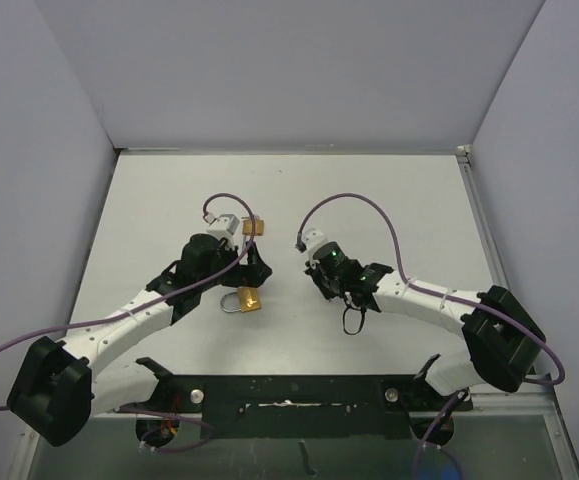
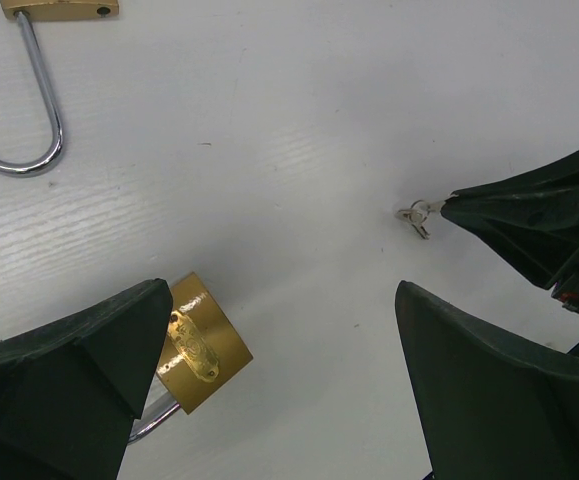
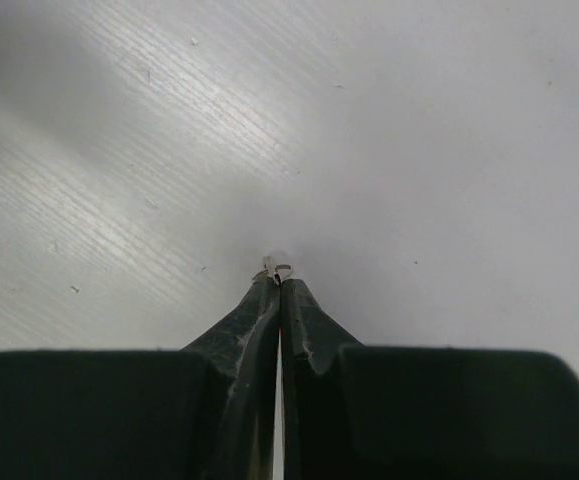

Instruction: Unlock with the key

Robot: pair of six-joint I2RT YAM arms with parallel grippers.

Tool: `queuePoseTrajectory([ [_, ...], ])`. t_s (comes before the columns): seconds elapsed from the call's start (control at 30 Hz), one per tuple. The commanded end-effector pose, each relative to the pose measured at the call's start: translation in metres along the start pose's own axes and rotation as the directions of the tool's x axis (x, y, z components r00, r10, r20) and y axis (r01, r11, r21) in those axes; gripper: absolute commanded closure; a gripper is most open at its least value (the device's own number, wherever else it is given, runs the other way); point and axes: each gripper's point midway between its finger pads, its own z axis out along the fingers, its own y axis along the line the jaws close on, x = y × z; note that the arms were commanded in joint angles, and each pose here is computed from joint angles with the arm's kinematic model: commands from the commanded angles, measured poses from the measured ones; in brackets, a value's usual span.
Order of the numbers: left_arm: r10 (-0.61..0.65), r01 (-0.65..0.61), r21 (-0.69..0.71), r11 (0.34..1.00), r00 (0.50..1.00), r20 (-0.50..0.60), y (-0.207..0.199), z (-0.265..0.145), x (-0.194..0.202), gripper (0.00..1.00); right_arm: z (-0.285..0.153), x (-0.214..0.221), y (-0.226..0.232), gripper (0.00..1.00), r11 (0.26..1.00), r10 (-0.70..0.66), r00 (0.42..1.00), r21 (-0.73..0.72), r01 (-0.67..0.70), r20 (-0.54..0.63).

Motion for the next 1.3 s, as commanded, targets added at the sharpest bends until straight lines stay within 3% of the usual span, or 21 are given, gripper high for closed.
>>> queuePoseTrajectory([
  [0.0,-0.003,0.001,0.040,0.999,0.998,0.058,-0.011,0.000,-0.014,0.04,-0.004,-0.034,-0.021,0.99,0.990,0.022,0.997,0.135,-0.033,0.080],
  [0.23,-0.005,0.005,-0.005,1.000,0.996,0.093,-0.003,-0.010,-0.019,0.04,-0.004,-0.045,-0.040,0.98,0.949,0.017,0.999,0.314,-0.030,0.045],
  [0.47,-0.005,0.016,-0.079,0.997,0.990,0.144,0.011,-0.026,-0.025,0.04,0.020,-0.043,-0.023,0.97,0.936,-0.024,0.998,0.350,0.045,-0.063],
  [0.6,0.003,0.013,-0.098,0.995,0.986,0.165,0.015,-0.033,-0.029,0.03,0.026,-0.046,-0.008,0.82,0.963,0.003,0.999,0.269,0.007,-0.039],
  [0.67,0.006,0.010,-0.096,0.995,0.986,0.167,0.015,-0.033,-0.030,0.03,0.026,-0.046,-0.005,0.58,0.972,0.024,0.999,0.233,-0.016,-0.032],
  [0.7,0.007,0.009,-0.094,0.996,0.986,0.164,0.014,-0.033,-0.030,0.03,0.026,-0.045,-0.004,0.51,0.976,0.036,0.999,0.216,-0.028,-0.034],
  [0.83,0.008,0.004,-0.081,0.997,0.989,0.149,0.012,-0.028,-0.029,0.03,0.023,-0.038,-0.013,0.41,0.980,0.110,0.993,0.171,-0.099,-0.053],
  [0.97,0.006,0.005,-0.074,0.997,0.990,0.142,0.011,-0.024,-0.028,0.03,0.022,-0.022,-0.027,0.39,0.976,0.191,0.976,0.127,-0.177,-0.108],
  [1.27,0.001,0.009,-0.073,0.997,0.991,0.131,0.012,-0.020,-0.025,0.03,0.022,-0.004,-0.024,0.43,0.982,0.180,0.972,0.089,-0.168,-0.152],
])
